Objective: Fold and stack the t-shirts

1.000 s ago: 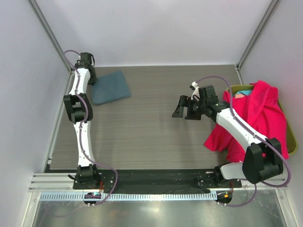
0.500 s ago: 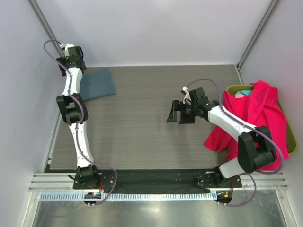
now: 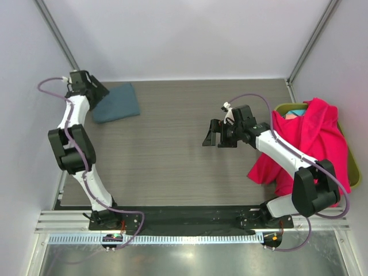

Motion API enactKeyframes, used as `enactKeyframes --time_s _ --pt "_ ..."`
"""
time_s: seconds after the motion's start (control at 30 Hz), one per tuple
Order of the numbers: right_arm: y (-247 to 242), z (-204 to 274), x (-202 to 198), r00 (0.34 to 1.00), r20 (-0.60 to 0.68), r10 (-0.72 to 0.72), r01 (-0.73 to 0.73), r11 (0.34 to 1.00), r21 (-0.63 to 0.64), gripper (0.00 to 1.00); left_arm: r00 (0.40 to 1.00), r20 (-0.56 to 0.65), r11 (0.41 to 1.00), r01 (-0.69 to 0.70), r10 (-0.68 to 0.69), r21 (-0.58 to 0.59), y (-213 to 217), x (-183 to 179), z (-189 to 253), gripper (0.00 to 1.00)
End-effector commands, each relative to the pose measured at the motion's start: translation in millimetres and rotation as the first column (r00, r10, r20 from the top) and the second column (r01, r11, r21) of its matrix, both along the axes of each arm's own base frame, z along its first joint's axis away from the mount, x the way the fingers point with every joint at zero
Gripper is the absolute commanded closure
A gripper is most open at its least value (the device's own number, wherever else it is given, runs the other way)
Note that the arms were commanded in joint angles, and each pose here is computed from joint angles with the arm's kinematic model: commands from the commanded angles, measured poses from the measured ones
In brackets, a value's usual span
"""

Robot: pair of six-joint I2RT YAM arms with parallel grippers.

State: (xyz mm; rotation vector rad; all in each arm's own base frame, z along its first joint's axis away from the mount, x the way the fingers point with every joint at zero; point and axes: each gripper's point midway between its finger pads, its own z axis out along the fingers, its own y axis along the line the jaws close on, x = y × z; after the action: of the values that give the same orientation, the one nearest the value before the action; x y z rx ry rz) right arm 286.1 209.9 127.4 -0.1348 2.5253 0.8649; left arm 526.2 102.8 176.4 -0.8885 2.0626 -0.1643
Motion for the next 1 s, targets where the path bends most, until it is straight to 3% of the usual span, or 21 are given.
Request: enactKeyframes --time_s 0.0,0.17,0.57,0.73,0.83,0.97 --pt "1 22 7 0.996 0.086 0.001 -0.003 1.000 0.018 0.08 0.986 -0.034 0.965 0.153 -0.164 -0.212 -49 11 -53 0.22" --pt "0 21 7 0.996 0.087 -0.001 0.000 1.000 0.011 0.08 0.982 -0.082 0.949 0.141 -0.170 -0.281 -53 20 -96 0.23" --pt "-3 9 6 0.998 0.066 -0.005 0.006 1.000 -0.015 0.08 0.979 -0.194 0.992 0.043 -0.065 -0.115 20 47 -129 0.24" --pt "-3 5 7 0.998 0.055 -0.003 0.004 1.000 -0.019 0.08 0.979 -0.199 0.996 0.029 -0.045 -0.080 49 54 -121 0.24" --pt "-2 3 8 0.999 0.048 -0.003 0.004 1.000 -0.020 0.08 0.977 -0.201 0.991 0.053 -0.077 -0.120 36 47 -116 0.24" --pt "-1 2 9 0.999 0.043 0.001 0.000 1.000 -0.019 0.08 0.994 -0.072 0.993 0.078 -0.084 -0.087 15 54 -53 0.23"
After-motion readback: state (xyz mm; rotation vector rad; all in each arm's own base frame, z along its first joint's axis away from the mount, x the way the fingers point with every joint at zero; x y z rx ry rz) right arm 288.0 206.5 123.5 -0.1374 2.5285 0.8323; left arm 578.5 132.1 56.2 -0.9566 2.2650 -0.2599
